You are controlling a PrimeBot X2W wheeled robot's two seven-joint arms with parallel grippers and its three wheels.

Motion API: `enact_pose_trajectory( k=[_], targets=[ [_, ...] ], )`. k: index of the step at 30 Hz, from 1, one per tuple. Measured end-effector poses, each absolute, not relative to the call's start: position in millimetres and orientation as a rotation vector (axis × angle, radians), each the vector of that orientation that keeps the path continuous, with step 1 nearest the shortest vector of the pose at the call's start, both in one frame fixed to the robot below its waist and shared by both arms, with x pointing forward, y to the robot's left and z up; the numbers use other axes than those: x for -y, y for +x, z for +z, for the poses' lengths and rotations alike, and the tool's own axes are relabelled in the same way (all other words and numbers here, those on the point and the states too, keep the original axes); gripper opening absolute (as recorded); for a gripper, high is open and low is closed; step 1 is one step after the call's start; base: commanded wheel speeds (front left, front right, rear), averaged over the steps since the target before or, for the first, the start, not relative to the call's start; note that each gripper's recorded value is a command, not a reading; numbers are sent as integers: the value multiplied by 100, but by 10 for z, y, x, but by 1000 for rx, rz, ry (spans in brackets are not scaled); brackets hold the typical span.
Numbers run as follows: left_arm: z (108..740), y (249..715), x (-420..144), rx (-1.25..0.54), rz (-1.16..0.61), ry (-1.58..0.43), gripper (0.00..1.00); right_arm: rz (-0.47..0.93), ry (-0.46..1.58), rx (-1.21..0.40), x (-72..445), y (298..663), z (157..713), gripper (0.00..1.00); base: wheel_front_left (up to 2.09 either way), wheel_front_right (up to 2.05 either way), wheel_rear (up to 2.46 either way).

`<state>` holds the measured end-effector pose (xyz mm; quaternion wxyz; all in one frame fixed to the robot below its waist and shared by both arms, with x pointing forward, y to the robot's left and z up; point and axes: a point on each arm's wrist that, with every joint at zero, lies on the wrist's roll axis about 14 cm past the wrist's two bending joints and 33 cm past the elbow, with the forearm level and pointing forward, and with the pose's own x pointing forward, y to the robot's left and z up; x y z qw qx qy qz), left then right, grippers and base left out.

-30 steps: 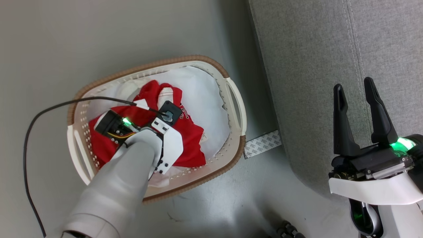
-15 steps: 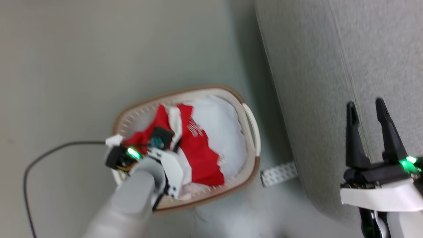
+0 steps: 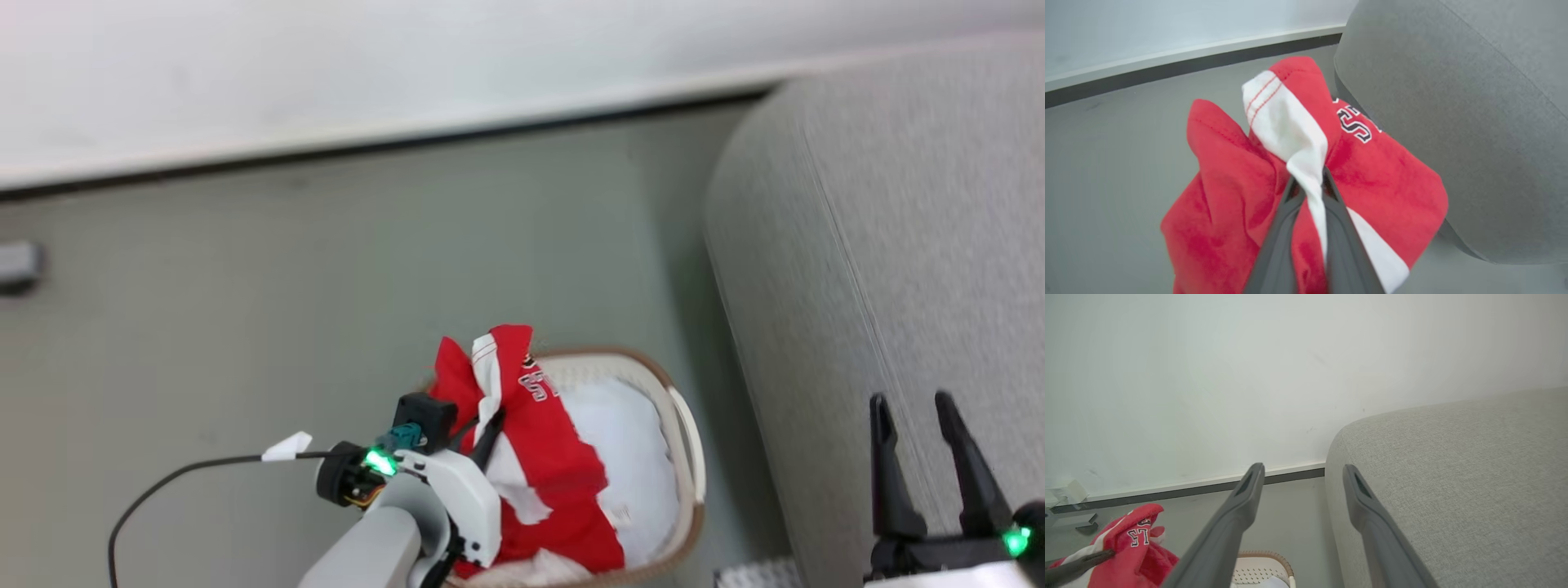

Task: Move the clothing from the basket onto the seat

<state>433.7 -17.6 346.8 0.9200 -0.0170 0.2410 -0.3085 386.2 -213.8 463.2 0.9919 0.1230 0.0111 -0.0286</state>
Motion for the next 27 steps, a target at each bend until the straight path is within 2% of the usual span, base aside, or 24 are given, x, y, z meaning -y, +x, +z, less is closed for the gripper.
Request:
enact_pose_trajectory(
  k=[17, 27],
  targets=[
    [5387, 4444, -173, 0, -495, -136, 0, 78, 238, 20, 1761, 3473, 4859, 100, 0, 0, 0],
    [6261, 4348, -472, 189, -439, -127, 0, 144, 239, 55, 1566, 3314, 4986, 100, 0, 0, 0]
  ],
)
